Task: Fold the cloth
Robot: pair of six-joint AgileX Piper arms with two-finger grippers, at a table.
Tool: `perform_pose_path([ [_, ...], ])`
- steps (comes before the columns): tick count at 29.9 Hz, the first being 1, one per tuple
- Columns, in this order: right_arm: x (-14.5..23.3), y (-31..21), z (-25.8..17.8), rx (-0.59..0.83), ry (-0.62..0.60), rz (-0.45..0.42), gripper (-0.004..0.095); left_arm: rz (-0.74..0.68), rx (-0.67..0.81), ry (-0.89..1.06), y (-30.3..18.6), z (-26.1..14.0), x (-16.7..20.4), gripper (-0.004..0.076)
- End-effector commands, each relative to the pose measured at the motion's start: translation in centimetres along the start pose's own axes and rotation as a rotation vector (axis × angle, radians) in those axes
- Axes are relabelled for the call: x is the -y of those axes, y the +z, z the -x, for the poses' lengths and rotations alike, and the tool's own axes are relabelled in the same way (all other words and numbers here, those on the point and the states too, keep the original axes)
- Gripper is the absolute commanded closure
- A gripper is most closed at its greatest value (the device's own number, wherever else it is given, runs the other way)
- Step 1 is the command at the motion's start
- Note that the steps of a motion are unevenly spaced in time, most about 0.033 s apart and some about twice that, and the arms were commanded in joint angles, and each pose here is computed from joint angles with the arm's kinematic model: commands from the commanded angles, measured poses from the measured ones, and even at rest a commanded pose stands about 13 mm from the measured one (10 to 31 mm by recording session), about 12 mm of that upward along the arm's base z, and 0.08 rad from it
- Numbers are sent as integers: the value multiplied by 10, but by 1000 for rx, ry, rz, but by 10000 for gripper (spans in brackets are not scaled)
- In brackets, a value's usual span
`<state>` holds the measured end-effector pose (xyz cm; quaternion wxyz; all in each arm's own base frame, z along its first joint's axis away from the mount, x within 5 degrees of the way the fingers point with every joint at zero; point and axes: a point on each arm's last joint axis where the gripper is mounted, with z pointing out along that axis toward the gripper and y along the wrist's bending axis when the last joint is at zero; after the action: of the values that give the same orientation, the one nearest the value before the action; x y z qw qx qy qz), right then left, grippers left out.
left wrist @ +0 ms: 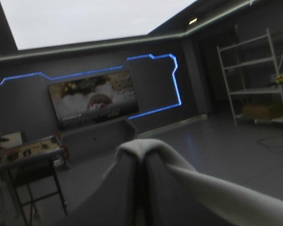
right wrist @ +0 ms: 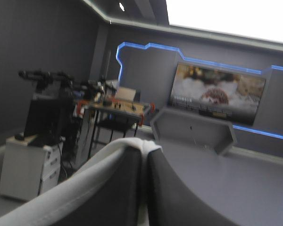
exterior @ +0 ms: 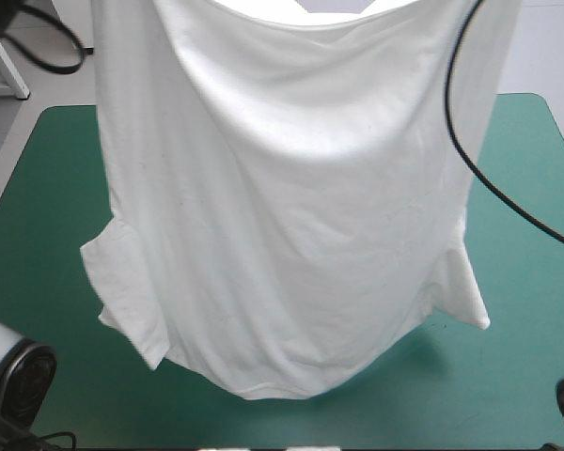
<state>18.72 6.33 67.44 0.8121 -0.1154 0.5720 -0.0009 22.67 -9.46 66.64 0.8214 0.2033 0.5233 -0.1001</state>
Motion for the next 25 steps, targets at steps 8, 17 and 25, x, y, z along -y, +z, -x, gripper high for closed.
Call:
perform_pose_path([
  [8, -5, 76, -29, 302, -44, -119, 914, 225, 291, -19, 57, -45, -30, 733],
  [17, 16, 82, -39, 282, 26, -151, 908, 246, 384, 1, 62, -47, -32, 733],
  [25, 15, 121, -134, -314, 144, -147, 909, 177, -135, -74, 100, -141, -33, 733],
])
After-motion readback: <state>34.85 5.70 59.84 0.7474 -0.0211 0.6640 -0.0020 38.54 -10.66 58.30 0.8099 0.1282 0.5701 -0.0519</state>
